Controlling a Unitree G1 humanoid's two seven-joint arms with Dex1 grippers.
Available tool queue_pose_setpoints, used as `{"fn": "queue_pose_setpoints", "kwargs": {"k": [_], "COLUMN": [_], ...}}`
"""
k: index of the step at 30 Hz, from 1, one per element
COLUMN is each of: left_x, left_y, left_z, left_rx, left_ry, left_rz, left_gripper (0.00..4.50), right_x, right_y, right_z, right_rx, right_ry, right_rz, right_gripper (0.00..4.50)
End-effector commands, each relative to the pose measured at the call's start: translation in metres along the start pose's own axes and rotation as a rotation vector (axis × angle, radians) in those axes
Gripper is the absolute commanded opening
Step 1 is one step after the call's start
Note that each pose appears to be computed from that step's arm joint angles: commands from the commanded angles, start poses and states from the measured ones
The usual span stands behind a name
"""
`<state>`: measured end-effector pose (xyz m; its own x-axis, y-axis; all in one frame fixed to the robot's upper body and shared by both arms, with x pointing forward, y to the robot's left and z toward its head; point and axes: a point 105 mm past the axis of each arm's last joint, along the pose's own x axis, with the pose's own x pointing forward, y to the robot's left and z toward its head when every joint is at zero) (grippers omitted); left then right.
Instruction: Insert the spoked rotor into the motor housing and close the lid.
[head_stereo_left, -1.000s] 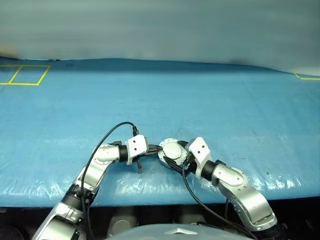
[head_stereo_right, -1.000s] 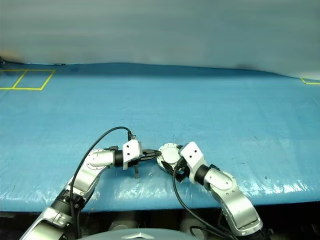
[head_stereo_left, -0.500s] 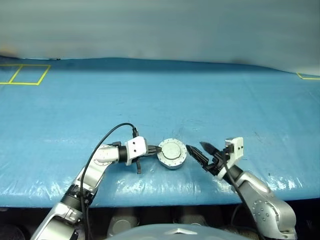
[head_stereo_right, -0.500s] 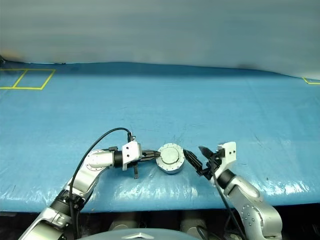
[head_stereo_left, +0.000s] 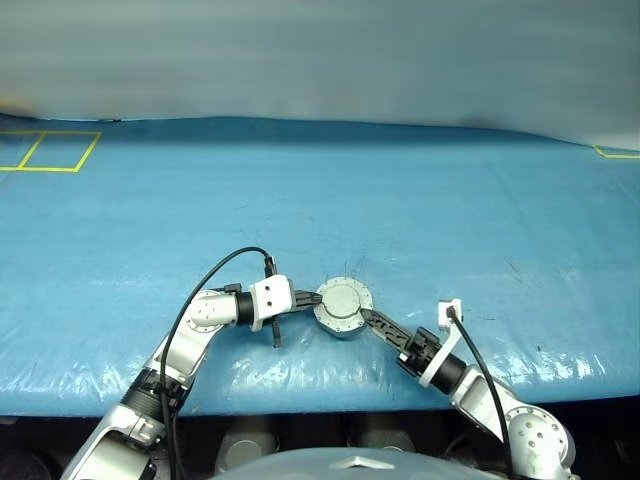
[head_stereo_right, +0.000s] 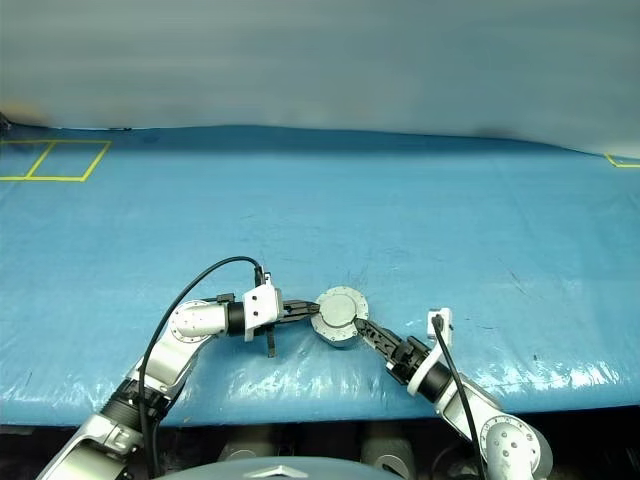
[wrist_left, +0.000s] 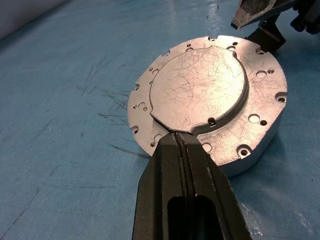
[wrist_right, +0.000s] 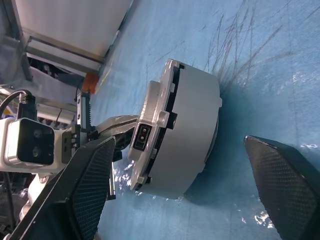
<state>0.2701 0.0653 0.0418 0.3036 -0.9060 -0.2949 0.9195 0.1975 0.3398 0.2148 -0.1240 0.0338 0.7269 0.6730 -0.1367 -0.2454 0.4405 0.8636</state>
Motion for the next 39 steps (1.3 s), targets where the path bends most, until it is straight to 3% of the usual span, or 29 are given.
{"fn": "queue_pose_setpoints", "kwargs": {"k": [1, 4, 9, 11, 27, 33, 39], "left_x": [0.002, 0.002, 0.002, 0.002, 0.000, -0.014, -0.051], "left_y": [-0.019, -0.019, -0.020, -0.020, -0.016, 0.006, 0.038], "left_z": [-0.022, -0.022, -0.021, -0.021, -0.019, 0.005, 0.014], "left_rx": [-0.033, -0.030, -0.030, -0.032, -0.057, -0.172, -0.254], "left_ry": [0.089, 0.095, 0.091, 0.090, 0.070, -0.068, -0.127], "left_rz": [-0.062, -0.067, -0.066, -0.065, 0.007, 0.115, 0.248], "left_gripper": [0.00, 0.00, 0.00, 0.00, 0.00, 0.00, 0.00], "right_x": [0.004, 0.005, 0.008, 0.010, 0.026, 0.035, 0.041], "right_y": [-0.002, -0.006, -0.007, -0.005, 0.012, 0.014, -0.009], "right_z": [-0.006, -0.005, -0.009, -0.009, -0.006, -0.012, -0.011], "right_rx": [-0.001, -0.007, -0.021, -0.018, 0.025, 0.062, 0.111], "right_ry": [0.017, 0.008, 0.025, 0.020, -0.022, -0.019, -0.043], "right_rz": [-0.022, -0.039, -0.044, -0.031, 0.054, 0.070, -0.043], "right_gripper": [4.35, 3.76, 2.17, 1.80, 1.79, 1.75, 1.74]}}
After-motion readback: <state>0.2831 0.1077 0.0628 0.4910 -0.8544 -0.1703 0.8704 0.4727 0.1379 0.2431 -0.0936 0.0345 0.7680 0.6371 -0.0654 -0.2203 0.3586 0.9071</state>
